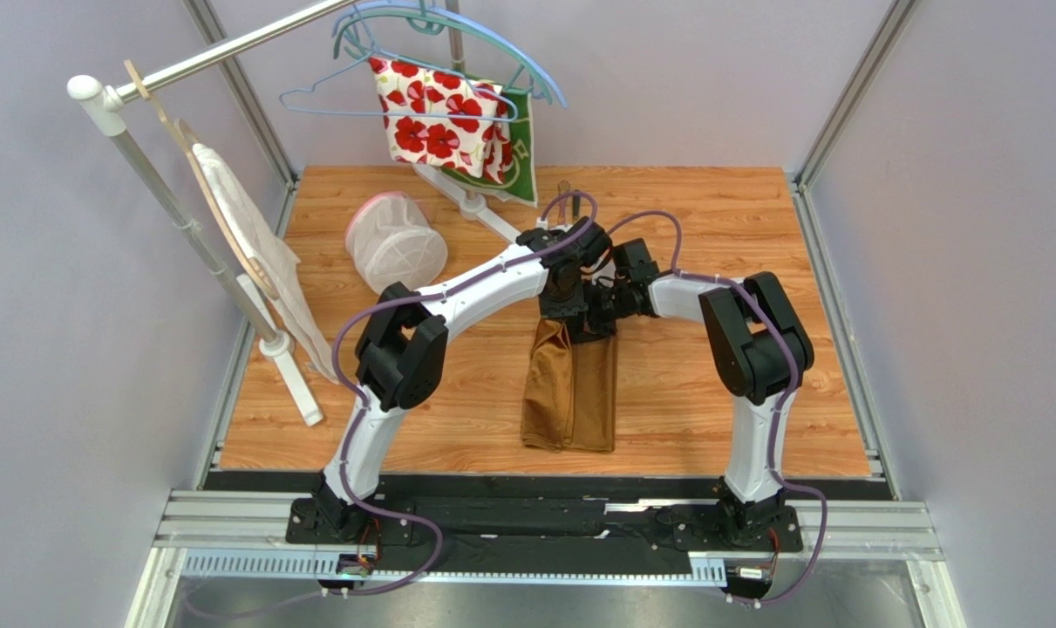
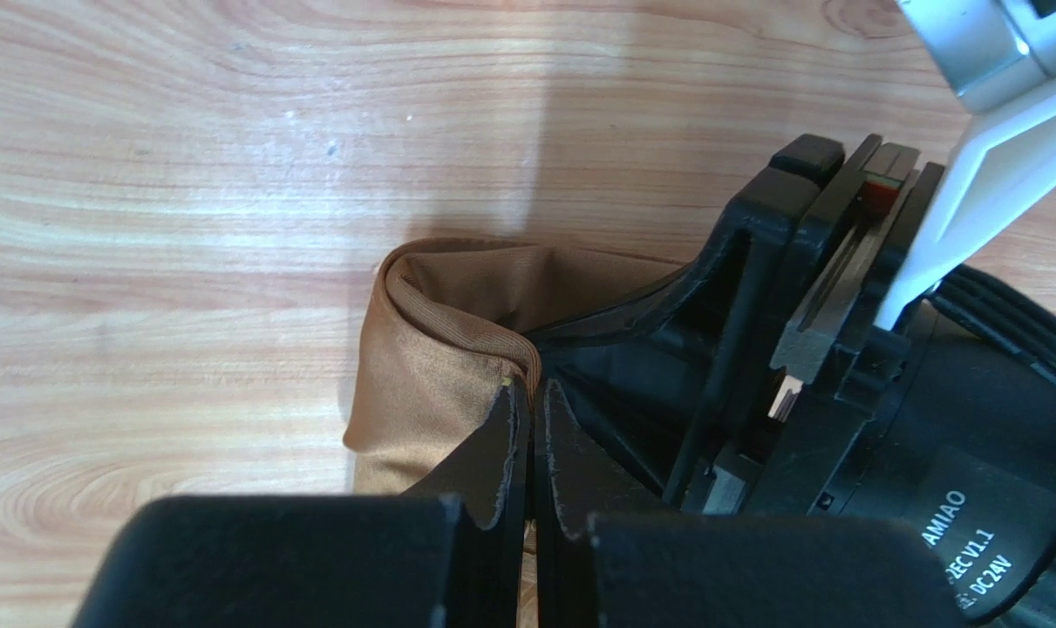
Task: Fold the napkin into a case and place the utensils inside
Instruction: Fold the lower triangle-folded napkin at the center of the board.
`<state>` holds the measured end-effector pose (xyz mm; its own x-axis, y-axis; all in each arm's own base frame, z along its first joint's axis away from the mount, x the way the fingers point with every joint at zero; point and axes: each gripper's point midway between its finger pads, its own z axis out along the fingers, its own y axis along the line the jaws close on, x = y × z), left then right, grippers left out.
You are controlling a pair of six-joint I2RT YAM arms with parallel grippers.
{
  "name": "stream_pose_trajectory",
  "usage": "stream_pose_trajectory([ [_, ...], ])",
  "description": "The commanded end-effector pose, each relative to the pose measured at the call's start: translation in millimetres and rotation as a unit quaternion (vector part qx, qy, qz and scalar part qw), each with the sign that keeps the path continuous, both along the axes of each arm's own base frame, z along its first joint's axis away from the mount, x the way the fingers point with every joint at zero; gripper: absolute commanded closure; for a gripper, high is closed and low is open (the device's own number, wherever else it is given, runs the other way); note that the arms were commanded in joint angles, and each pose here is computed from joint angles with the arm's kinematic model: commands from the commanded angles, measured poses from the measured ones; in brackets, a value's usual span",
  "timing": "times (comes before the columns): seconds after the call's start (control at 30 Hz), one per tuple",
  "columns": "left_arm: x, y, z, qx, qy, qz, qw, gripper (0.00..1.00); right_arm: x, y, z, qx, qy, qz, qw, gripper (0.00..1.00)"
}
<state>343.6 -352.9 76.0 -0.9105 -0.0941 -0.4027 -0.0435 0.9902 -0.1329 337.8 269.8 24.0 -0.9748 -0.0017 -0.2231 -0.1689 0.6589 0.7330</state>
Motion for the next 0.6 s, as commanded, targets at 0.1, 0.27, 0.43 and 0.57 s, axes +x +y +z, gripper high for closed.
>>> stream_pose_trajectory([
  [0.1, 6, -16, 7, -0.030, -0.019, -0.014, 0.999, 1.00, 4, -10, 36, -0.016, -0.024, -0.021, 0.999, 1.00],
  [0.27, 8, -17, 6, -0.032, -0.021, -0.012, 0.999, 1.00, -3, -24, 52, -0.032, -0.031, -0.037, 0.998, 1.00],
  [0.43, 9, -18, 4, -0.032, -0.021, -0.013, 0.999, 1.00, -16, -35, 42, -0.055, -0.022, -0.041, 0.997, 1.00],
  [0.57, 9, -22, 0, -0.039, -0.017, -0.013, 0.999, 1.00, -13, -40, 26, -0.075, -0.020, -0.044, 0.996, 1.00],
])
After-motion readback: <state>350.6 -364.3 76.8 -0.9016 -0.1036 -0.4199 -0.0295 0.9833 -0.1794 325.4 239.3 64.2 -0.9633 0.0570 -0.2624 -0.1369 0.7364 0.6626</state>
